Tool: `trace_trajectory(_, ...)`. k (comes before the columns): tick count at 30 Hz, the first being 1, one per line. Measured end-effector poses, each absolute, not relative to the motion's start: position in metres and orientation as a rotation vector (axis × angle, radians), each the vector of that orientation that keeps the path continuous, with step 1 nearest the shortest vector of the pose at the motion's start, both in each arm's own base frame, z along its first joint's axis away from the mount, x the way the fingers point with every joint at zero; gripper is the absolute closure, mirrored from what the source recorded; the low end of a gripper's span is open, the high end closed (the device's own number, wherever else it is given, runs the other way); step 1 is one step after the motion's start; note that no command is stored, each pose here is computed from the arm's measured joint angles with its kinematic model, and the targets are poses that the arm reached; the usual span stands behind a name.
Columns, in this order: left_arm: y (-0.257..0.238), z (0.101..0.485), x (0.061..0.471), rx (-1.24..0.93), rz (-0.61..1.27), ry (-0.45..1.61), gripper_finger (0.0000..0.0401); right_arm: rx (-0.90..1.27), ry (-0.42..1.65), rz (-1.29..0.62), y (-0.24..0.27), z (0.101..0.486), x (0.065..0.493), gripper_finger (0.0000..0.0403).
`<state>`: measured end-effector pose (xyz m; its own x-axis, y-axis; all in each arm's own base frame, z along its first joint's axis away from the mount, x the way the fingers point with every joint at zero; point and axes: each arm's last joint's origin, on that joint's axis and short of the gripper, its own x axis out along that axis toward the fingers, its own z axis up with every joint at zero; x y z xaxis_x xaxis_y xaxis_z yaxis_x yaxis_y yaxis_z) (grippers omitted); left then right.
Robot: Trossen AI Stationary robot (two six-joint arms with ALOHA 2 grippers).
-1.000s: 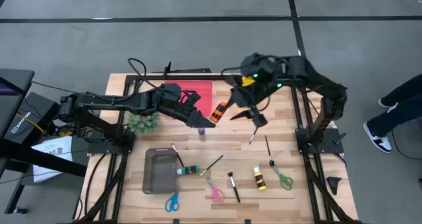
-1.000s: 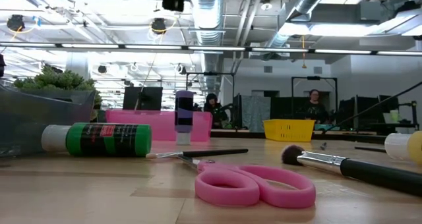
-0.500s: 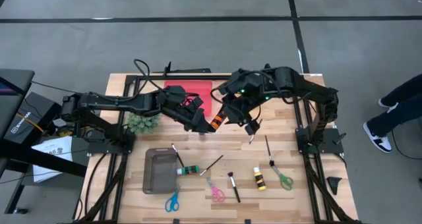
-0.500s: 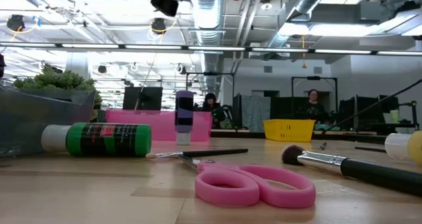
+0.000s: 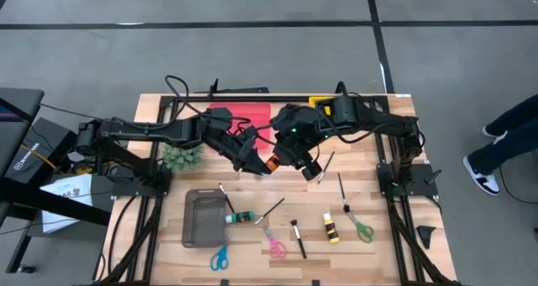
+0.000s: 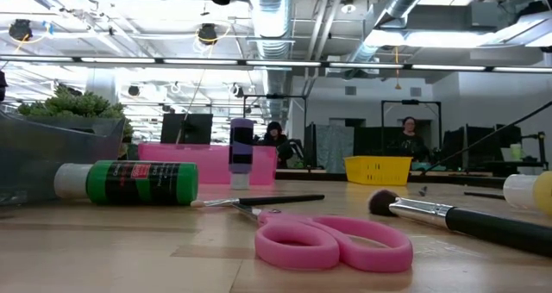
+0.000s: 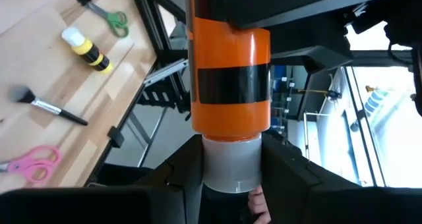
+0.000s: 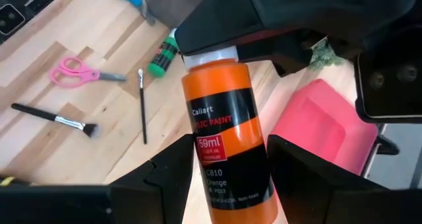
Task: Pick & Place Paint Supplies
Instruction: Put the orange paint bottle into the yellow bin
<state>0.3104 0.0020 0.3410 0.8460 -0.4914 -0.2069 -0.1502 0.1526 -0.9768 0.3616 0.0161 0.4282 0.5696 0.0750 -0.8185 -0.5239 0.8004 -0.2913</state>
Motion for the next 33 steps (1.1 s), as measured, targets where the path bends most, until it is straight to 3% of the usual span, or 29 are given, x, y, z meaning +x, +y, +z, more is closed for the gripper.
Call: trace_trajectory(33,0.005,0.340,0.311,-1.411,-0.218,0.526,0.0287,-0.568,0.868,0.386,0.030,0.427,0.368,0.0216)
